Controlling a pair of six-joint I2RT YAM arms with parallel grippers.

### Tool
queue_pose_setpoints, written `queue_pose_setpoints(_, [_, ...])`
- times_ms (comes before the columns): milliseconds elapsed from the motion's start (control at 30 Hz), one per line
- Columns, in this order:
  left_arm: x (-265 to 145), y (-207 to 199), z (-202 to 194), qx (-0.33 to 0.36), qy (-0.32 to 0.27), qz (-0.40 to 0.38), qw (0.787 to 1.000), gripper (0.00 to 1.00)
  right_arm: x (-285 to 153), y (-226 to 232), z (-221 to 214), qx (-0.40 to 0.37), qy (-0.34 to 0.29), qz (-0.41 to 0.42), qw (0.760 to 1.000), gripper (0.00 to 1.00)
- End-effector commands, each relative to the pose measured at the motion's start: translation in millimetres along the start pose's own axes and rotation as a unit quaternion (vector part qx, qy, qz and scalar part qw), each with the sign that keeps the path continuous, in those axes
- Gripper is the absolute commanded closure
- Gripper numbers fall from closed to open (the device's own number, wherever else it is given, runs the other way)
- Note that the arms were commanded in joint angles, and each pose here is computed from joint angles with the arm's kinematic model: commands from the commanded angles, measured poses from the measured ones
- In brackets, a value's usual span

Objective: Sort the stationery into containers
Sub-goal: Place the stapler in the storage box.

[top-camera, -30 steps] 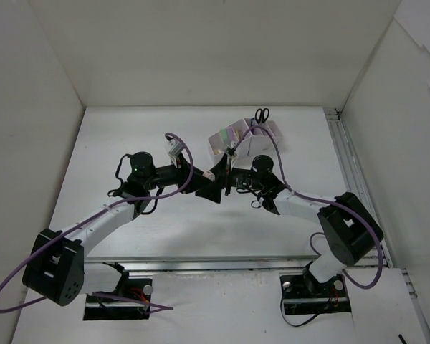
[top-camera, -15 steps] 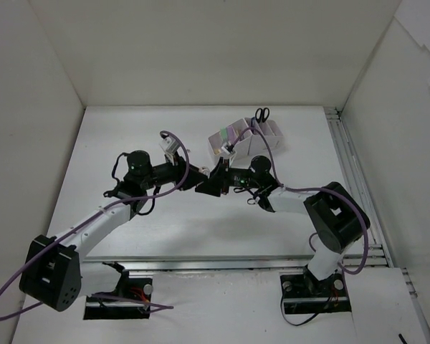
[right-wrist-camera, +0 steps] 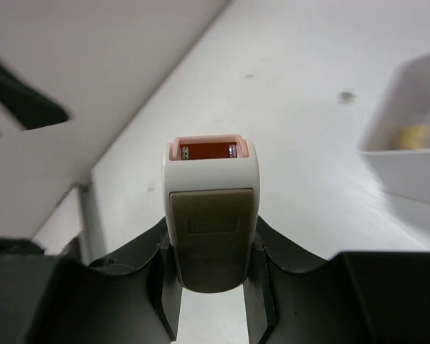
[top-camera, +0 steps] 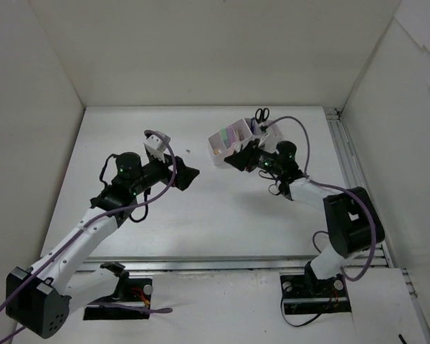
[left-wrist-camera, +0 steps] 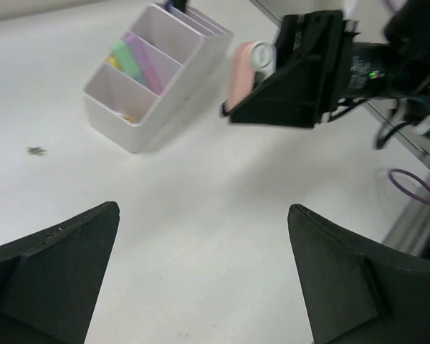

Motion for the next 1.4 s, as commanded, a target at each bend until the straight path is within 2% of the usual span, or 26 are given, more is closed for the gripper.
queue_pose_setpoints(0, [-22.3, 7.6, 40.8, 0.037, -0.073, 0.091, 0.992, 0.01, -27.1, -27.6, 60.7, -0.077, -0.009, -0.144, 0.987, 1.0])
queue_pose_setpoints(33, [-31.1, 12.3, 41.9, 0.036, -0.081, 0.112, 0.99, 0.0, -41.5, -46.2, 97.5, -0.135, -0.014, -0.228, 0.964, 1.0])
queue_pose_setpoints(67, [-35.0, 15.6, 40.8, 0.034, -0.082, 0.127, 0.988, 0.0, -61.2, -60.6, 74.4, -0.102, 0.075, -0.29, 0.949, 1.0])
queue_pose_setpoints(133, [-48.0, 26.5, 43.5, 0.031, -0.1, 0.175, 0.979, 0.0, -89.4, -89.0, 100.9, -0.134, 0.1, -0.383, 0.908, 1.0])
queue_pose_setpoints(167, [-50.7, 28.4, 45.0, 0.029, -0.107, 0.185, 0.976, 0.0, -97.1, -93.9, 98.2, -0.126, 0.124, -0.391, 0.903, 1.0])
queue_pose_setpoints(300, [-61.3, 46.3, 37.2, 0.024, -0.104, 0.232, 0.967, 0.0, -132.0, -131.4, 117.0, -0.093, 0.149, -0.416, 0.893, 1.0])
queue_pose_setpoints(333, [-60.7, 49.4, 34.8, 0.02, -0.103, 0.239, 0.965, 0.01, -135.5, -145.5, 127.7, -0.106, 0.153, -0.421, 0.888, 1.0])
queue_pose_setpoints(400, [-58.5, 59.7, 31.6, 0.01, -0.096, 0.258, 0.961, 0.01, -132.4, -162.1, 124.0, -0.097, 0.178, -0.419, 0.885, 1.0])
queue_pose_setpoints(433, [-60.2, 66.3, 34.2, 0.003, -0.097, 0.271, 0.958, 0.0, -139.3, -169.7, 147.8, -0.112, 0.16, -0.416, 0.888, 1.0])
queue_pose_setpoints(500, [-57.7, 80.9, 33.7, -0.014, -0.088, 0.303, 0.949, 0.0, -138.6, -190.0, 137.1, -0.115, 0.206, -0.4, 0.885, 1.0])
queue_pose_setpoints(533, [-57.6, 83.3, 35.2, -0.02, -0.079, 0.309, 0.947, 0.0, -135.3, -192.3, 157.1, -0.135, 0.203, -0.395, 0.886, 1.0])
queue_pose_setpoints(600, [-54.8, 94.4, 32.4, -0.028, -0.065, 0.321, 0.944, 0.01, -135.8, -206.4, 137.8, -0.121, 0.264, -0.376, 0.88, 1.0])
queue_pose_setpoints(633, [-53.2, 95.8, 32.0, -0.027, -0.062, 0.322, 0.944, 0.01, -133.7, -204.2, 146.4, -0.128, 0.269, -0.368, 0.881, 1.0])
queue_pose_setpoints(700, [-52.5, 101.8, 31.0, -0.03, -0.06, 0.329, 0.942, 0.0, -131.0, -215.7, 136.4, -0.136, 0.294, -0.35, 0.879, 1.0])
queue_pose_setpoints(733, [-49.3, 98.5, 30.5, -0.029, -0.055, 0.314, 0.947, 0.0, -130.0, -217.4, 138.2, -0.137, 0.297, -0.348, 0.879, 1.0])
queue_pose_setpoints(1067, [-42.9, 110.5, 28.7, -0.034, -0.046, 0.321, 0.945, 0.01, -84.6, -241.9, 108.0, -0.145, 0.331, -0.304, 0.881, 0.98])
queue_pose_setpoints(1233, [-43.7, 115.9, 26.9, -0.038, -0.038, 0.332, 0.942, 0.01, -74.1, -245.2, 102.4, -0.142, 0.336, -0.305, 0.88, 0.9])
queue_pose_setpoints(1367, [-44.2, 117.0, 26.2, -0.037, -0.034, 0.336, 0.941, 0.0, -73.2, -245.5, 98.3, -0.134, 0.34, -0.312, 0.877, 0.76])
Point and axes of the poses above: each gripper's point midway between its finger pads, its own x axis out along the fingers, its own y axis along the line the jaws close on, z = x × y, the point moved 4 cm from there along -x, back along the fingers, and after that the axes turned 10 degrees about -x, right-handed, at the moved point
